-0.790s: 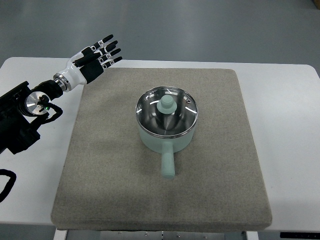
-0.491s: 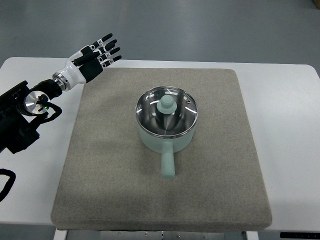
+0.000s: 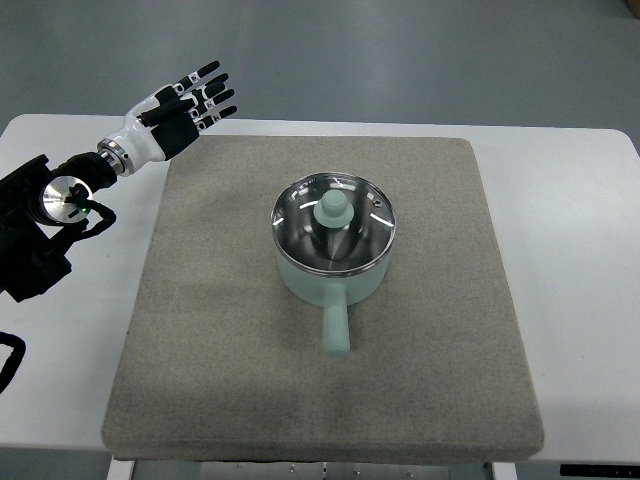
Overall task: Place lid left of pot with left hand
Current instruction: 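Raise the left hand and swing it over the mat toward the pot, then lower the left hand onto the glass lid's mint-green knob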
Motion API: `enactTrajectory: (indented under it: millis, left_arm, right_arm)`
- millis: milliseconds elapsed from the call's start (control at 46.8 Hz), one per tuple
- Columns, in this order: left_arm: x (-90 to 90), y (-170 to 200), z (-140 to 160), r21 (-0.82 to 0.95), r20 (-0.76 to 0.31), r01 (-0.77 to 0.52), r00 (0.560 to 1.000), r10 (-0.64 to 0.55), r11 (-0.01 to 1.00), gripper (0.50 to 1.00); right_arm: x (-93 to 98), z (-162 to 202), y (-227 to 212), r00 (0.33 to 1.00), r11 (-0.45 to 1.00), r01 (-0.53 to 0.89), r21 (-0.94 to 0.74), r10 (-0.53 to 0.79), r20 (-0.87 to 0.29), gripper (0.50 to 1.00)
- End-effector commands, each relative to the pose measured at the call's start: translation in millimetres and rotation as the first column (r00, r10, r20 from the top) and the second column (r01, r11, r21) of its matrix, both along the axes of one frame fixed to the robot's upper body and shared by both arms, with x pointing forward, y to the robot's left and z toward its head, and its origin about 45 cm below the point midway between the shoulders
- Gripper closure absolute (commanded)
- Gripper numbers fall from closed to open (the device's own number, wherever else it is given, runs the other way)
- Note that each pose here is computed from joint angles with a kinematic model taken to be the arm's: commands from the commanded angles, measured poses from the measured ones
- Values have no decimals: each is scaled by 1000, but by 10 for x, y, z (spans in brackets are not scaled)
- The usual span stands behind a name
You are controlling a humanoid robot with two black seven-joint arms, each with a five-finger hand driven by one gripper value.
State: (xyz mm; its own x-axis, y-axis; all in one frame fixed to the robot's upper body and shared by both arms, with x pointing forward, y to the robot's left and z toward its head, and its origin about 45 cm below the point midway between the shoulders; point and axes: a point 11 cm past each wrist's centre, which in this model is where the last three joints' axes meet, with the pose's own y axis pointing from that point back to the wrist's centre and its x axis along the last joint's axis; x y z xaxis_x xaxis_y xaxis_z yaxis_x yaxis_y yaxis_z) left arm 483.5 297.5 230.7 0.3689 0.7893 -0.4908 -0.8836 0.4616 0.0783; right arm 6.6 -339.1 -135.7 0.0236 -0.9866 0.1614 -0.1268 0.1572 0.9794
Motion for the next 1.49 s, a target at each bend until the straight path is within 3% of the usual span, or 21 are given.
enactTrajectory:
  millis: [0, 171, 406, 641, 875, 1217, 1473]
  left_arm:
    - [2, -9, 11, 21, 5, 12, 1000, -12, 1000, 504]
    - [-24, 26, 11, 98, 17, 42, 999, -44, 994, 504]
    - [-80, -43, 169, 325, 76, 149, 980, -183, 934, 504]
    - [-178, -151, 288, 578, 87, 240, 932, -352, 780, 506]
    - [-320, -329, 588, 752, 114, 266, 849, -517, 603, 506]
    - [-393, -514, 1171, 946, 122, 122, 724, -679, 299, 506]
    - [-489, -793, 1388, 996, 65, 3, 619, -783, 85, 506]
  right_arm:
    - [0, 0, 0, 1000, 1000, 0, 0, 0, 0, 577]
    - [0, 0, 0, 1000, 1000, 0, 0, 0, 0, 579]
    - [0, 0, 0, 1000, 1000, 0, 0, 0, 0, 579]
    - [0, 0, 0, 1000, 1000, 0, 0, 0, 0, 576]
    - [0, 0, 0, 1000, 1000, 0, 0, 0, 0, 579]
    - [0, 0, 0, 1000, 1000, 0, 0, 0, 0, 579]
    - [0, 0, 0, 1000, 1000, 0, 0, 0, 0, 579]
